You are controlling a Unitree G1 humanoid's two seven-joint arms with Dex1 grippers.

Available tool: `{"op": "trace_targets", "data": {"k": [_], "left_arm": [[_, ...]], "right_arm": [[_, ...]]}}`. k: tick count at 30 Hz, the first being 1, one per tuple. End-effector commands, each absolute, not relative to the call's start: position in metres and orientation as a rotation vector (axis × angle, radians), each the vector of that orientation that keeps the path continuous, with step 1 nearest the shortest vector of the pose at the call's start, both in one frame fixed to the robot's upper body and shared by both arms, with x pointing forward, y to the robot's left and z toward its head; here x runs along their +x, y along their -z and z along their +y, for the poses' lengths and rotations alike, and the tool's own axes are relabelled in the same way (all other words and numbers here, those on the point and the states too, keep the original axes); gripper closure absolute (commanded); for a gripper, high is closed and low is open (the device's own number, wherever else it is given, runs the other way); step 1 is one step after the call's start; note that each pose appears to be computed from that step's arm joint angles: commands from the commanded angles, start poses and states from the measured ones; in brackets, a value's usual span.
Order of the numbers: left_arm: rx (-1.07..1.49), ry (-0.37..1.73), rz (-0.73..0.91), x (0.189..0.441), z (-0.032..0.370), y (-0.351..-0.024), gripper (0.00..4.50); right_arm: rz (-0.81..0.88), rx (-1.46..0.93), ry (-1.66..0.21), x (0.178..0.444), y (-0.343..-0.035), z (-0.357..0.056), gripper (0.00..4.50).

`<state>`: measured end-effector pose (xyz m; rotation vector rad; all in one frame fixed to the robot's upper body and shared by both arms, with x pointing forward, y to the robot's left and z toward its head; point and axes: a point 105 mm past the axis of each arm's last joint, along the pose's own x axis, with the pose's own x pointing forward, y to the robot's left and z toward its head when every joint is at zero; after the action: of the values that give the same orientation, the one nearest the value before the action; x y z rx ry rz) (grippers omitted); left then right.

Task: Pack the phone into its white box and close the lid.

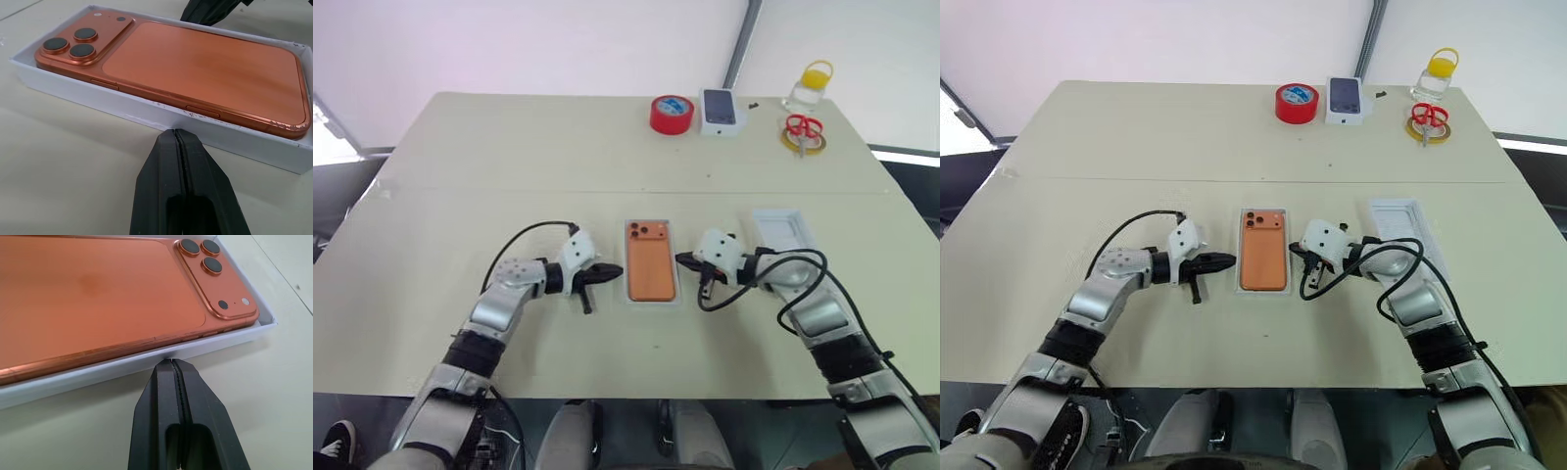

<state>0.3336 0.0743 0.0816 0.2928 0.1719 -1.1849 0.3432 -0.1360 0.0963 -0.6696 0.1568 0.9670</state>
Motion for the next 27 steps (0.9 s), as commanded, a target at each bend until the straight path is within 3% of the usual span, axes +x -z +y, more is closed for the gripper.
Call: {"op": "trace_targets", "data": {"k": [1,10,27], "left_arm": [[0.284,1.347,0.080,0.328,0.008,-0.104,4.46],[0.252,1.419,0.068,0.331,-0.043,-0.102,4.46],[0.252,1.359,0.071,0.340,-0.034,-0.095,4.46]], "right_arm": [[0.133,-0.697,-0.955,0.340,-0.109,-0.150,4.50],[0.225,-0.736,-0.866,0.327,-0.105,-0.199,4.50],[0.276,-0.751,-0.817,0.317,-0.101,-0.218,4.50]]}}
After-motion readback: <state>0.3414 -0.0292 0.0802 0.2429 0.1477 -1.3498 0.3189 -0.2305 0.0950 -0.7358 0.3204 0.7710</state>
